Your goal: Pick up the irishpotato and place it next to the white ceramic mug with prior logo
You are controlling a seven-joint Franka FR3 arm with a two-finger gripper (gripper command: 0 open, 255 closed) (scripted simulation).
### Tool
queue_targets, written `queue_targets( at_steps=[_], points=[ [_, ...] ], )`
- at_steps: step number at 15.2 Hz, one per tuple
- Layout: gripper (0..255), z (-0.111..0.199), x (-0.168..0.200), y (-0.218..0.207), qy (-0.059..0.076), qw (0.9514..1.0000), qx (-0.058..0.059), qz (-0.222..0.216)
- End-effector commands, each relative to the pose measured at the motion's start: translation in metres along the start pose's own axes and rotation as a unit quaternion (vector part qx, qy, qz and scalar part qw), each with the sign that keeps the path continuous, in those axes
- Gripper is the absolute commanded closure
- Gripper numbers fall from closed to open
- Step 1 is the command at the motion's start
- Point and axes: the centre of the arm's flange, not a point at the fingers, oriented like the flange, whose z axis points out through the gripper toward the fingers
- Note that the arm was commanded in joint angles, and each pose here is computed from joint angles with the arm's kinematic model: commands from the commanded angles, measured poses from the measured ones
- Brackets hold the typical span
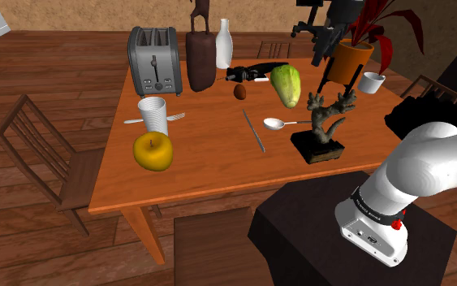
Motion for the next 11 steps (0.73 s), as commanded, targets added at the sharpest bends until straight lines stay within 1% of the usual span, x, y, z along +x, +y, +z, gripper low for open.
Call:
queue_targets(
  at_steps=[1,11],
  points=[
    [0,0.000,0.000,0.000,0.000,1.0000,0.000,0.000],
    [0,0.077,0.114,0.023,-0.025,0.9993,0.025,0.013]
  ],
)
